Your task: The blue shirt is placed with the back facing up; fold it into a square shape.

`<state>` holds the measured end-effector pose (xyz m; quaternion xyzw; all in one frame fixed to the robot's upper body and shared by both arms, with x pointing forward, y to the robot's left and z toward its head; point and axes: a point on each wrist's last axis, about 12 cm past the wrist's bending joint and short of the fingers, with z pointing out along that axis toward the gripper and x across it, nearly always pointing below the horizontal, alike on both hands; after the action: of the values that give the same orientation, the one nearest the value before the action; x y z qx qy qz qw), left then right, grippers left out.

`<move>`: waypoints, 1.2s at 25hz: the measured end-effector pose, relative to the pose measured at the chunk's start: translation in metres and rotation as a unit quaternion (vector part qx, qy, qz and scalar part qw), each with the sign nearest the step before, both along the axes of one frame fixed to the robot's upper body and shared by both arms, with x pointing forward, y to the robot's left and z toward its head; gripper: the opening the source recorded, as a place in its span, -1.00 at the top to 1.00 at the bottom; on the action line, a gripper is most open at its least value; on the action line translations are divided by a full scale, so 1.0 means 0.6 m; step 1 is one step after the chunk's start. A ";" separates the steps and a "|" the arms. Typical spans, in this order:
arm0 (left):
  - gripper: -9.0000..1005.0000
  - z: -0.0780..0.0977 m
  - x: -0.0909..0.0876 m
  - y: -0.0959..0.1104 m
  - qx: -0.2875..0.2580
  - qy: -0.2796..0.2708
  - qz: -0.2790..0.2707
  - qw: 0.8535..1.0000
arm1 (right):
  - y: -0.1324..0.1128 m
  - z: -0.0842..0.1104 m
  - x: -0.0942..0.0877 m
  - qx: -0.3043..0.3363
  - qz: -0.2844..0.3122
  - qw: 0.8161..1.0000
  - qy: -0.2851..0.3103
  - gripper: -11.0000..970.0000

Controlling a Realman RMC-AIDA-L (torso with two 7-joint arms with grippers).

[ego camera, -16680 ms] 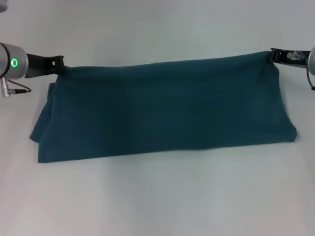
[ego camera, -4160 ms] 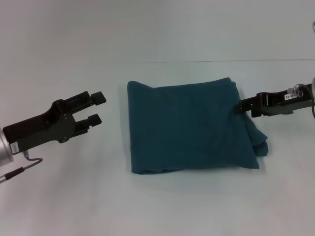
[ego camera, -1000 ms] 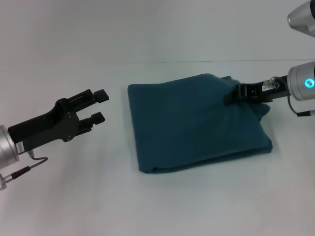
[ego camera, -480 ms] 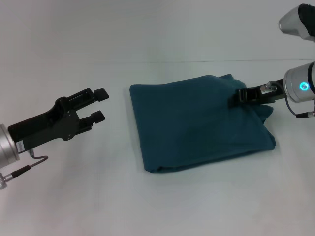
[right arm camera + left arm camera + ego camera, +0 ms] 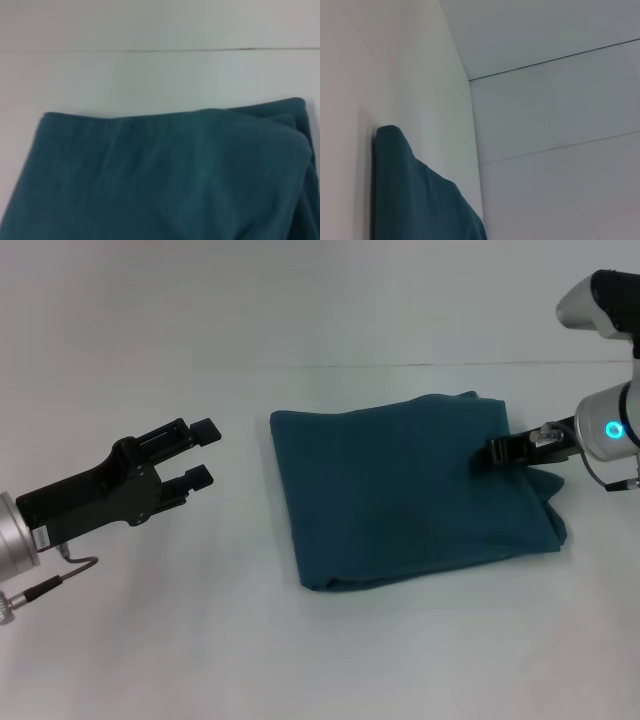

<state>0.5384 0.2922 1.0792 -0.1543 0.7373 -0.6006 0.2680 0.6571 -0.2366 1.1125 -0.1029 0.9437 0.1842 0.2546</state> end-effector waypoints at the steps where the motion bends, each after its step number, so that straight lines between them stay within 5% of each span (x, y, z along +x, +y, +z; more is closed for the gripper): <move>1: -0.62 0.000 0.000 0.000 0.000 0.000 0.000 1.000 | 0.003 -0.001 0.000 -0.003 0.001 1.000 0.000 0.70; 6: -0.62 -0.001 -0.002 0.002 0.000 0.001 0.002 1.000 | 0.013 -0.005 0.002 -0.026 0.005 1.000 -0.002 0.32; 17: -0.62 -0.003 -0.003 0.006 0.000 0.003 0.012 1.000 | 0.026 0.018 0.014 -0.051 -0.009 0.998 -0.043 -0.05; 30: -0.62 -0.003 -0.001 0.006 0.001 0.003 0.013 1.000 | 0.047 0.020 0.032 -0.064 -0.014 0.992 -0.106 -0.04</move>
<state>0.5377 0.2961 1.0773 -0.1653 0.7367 -0.5957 0.2742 0.6762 -0.2086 1.1246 -0.1244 0.9225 0.1077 0.3491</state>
